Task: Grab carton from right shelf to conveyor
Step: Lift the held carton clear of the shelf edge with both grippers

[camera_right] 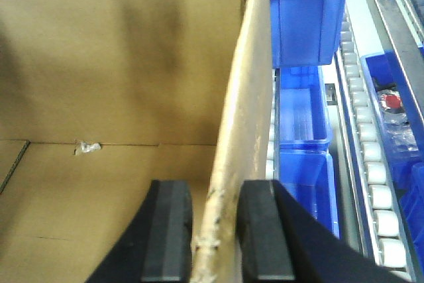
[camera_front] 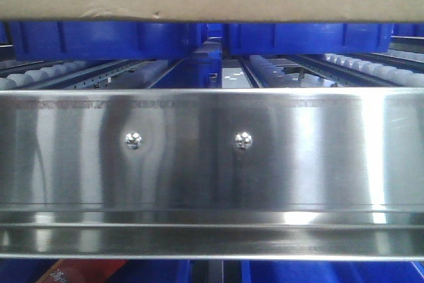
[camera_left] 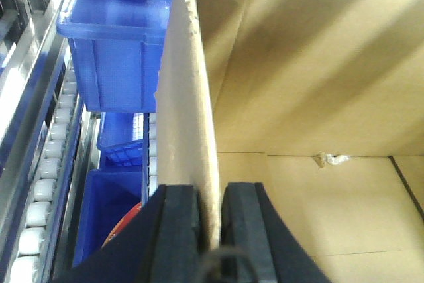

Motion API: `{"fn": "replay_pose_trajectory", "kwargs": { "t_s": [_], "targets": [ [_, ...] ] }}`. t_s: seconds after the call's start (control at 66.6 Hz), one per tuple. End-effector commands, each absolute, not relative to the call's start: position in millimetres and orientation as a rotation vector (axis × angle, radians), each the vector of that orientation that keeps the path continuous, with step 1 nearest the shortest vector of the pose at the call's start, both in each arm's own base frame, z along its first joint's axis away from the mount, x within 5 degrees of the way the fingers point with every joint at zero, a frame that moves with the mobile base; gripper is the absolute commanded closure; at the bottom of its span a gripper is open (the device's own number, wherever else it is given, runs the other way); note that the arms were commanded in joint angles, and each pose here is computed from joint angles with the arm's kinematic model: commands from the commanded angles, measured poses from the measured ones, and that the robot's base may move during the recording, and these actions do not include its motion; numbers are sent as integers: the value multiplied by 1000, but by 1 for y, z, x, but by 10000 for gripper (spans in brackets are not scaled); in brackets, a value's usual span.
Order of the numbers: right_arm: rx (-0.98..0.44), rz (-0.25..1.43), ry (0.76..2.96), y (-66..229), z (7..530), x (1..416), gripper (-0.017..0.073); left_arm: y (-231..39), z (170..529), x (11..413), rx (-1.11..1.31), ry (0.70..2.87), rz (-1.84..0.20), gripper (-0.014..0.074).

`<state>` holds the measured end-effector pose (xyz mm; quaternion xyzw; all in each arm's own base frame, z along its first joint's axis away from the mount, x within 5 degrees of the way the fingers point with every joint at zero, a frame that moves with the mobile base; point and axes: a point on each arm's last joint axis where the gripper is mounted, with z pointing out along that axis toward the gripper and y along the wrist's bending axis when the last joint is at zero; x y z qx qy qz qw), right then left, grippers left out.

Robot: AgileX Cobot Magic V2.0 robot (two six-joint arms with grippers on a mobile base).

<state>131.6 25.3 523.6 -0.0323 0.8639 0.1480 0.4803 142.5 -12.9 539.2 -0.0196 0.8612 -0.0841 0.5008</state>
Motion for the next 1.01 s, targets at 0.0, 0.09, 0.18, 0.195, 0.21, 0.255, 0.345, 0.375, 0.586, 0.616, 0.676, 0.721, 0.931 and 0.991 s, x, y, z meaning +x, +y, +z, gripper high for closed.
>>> {"fn": "replay_pose_trajectory", "kwargs": {
  "t_s": [0.0, 0.09, 0.18, 0.195, 0.21, 0.255, 0.345, 0.375, 0.586, 0.616, 0.676, 0.721, 0.931, 0.991],
  "targets": [
    [-56, 335, 2014, 23, 534, 129, 630, -16, 554, 130, -22, 1961, -246, 610],
    [-56, 335, 2014, 23, 534, 129, 630, -16, 554, 129, -21, 1957, -246, 610],
    [-56, 335, 2014, 23, 534, 129, 630, -16, 554, 129, -21, 1957, -246, 610],
    [-56, 335, 2014, 23, 534, 129, 630, -16, 554, 129, -21, 1957, -246, 610],
    [-56, 335, 2014, 23, 534, 129, 630, -16, 554, 129, -21, 1957, -246, 610],
    [-56, 335, 2014, 23, 534, 129, 630, -16, 554, 129, -22, 1959, -246, 610],
    [-56, 335, 2014, 23, 534, 129, 630, -16, 554, 129, -22, 1959, -246, 610],
    [-56, 335, 2014, 23, 534, 129, 630, -16, 554, 129, -22, 1959, -246, 610],
    [-56, 335, 2014, 23, 534, 129, 630, -16, 554, 129, -22, 1959, -246, 610],
    [-56, 335, 2014, 23, 534, 129, 630, -16, 554, 129, -22, 1959, -246, 610],
    [-56, 335, 2014, 23, 534, 129, 630, -16, 554, 129, -22, 1959, -246, 610],
    [-56, 335, 2014, 23, 534, 129, 630, -16, 554, 129, -22, 1959, -246, 610],
    [-56, 335, 2014, 23, 534, 129, 630, -16, 554, 129, -22, 1959, -246, 610],
    [-56, 335, 2014, 23, 534, 129, 630, -16, 554, 129, -22, 1959, -246, 610]
  ]
}}
